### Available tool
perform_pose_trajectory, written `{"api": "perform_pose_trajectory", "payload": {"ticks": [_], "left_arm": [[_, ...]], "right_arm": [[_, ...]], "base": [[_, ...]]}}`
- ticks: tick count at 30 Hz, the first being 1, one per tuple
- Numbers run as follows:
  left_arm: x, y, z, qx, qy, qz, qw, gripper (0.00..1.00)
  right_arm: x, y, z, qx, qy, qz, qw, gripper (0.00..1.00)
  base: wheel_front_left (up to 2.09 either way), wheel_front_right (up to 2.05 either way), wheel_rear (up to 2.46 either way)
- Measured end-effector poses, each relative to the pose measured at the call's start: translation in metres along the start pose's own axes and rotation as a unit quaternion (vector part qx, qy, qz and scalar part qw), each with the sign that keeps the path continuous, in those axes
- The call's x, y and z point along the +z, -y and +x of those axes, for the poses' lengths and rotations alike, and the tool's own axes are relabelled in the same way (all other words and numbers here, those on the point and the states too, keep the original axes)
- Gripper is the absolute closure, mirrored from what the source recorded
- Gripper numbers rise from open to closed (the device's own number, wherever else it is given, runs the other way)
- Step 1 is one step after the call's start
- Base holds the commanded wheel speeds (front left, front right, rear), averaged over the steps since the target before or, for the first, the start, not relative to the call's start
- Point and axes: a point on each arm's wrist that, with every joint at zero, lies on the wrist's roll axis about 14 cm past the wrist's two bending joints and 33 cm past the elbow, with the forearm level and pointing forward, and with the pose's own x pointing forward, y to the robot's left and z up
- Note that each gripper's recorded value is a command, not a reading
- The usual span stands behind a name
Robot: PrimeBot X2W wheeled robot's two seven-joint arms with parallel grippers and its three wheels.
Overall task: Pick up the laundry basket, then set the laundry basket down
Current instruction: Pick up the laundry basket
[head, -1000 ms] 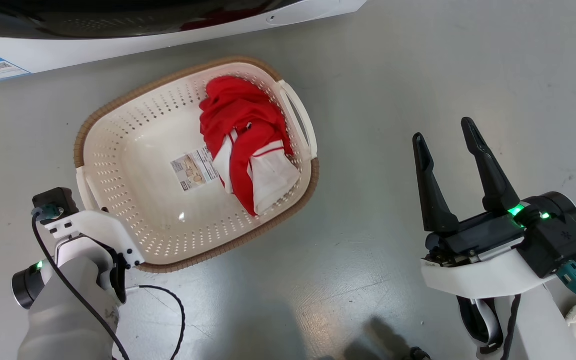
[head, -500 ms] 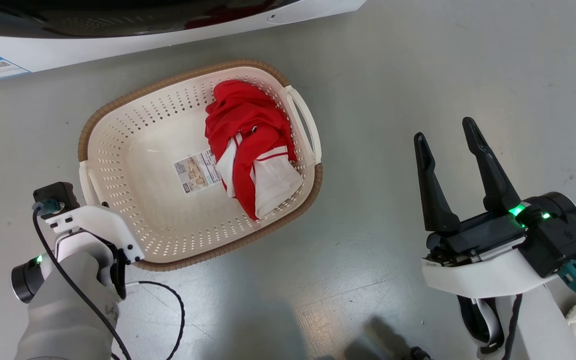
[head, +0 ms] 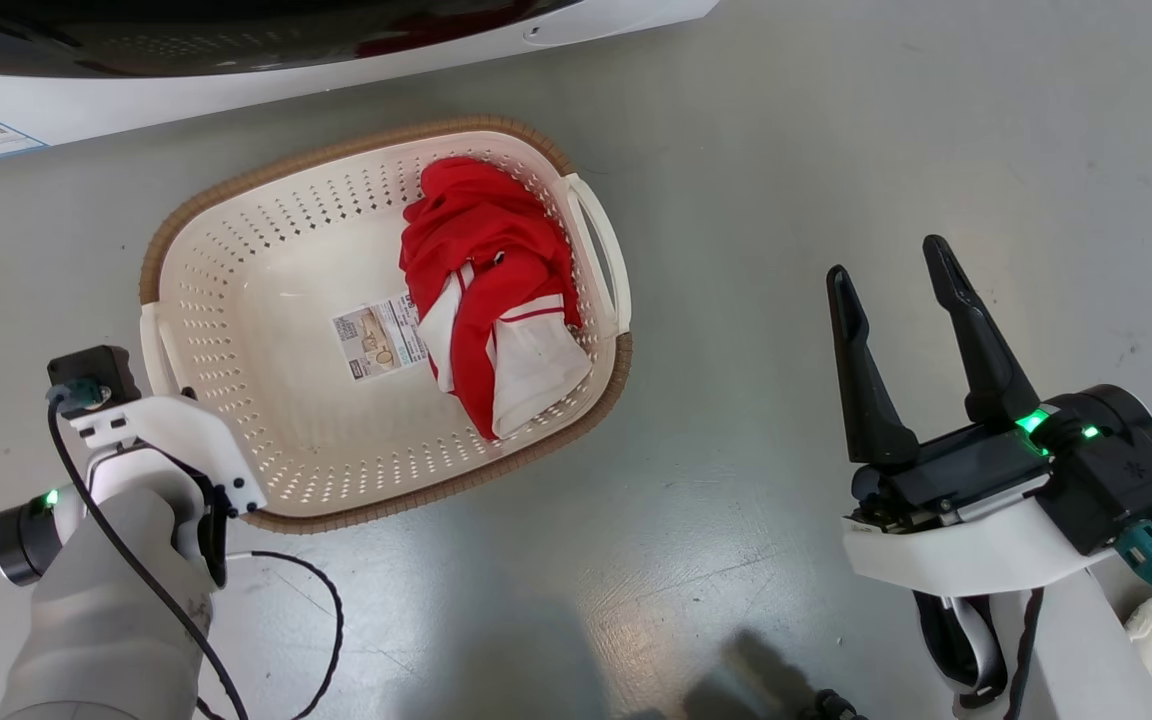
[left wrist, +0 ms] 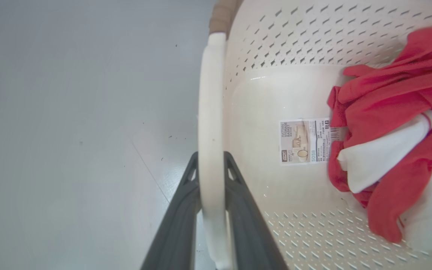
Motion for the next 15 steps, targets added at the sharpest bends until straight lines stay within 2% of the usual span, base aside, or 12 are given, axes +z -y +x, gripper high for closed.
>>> {"api": "perform_pose_trajectory", "payload": {"ticks": [15], "left_arm": [[0.0022, 0.0003, 0.0003, -0.008, -0.008, 0.022, 1.0, 1.0]], "right_arm": [[0.0002, -0.0007, -0.0003, 0.001, 0.0, 0.001, 1.0, 0.0]], "base": [[0.0, 0.0, 0.0]]}}
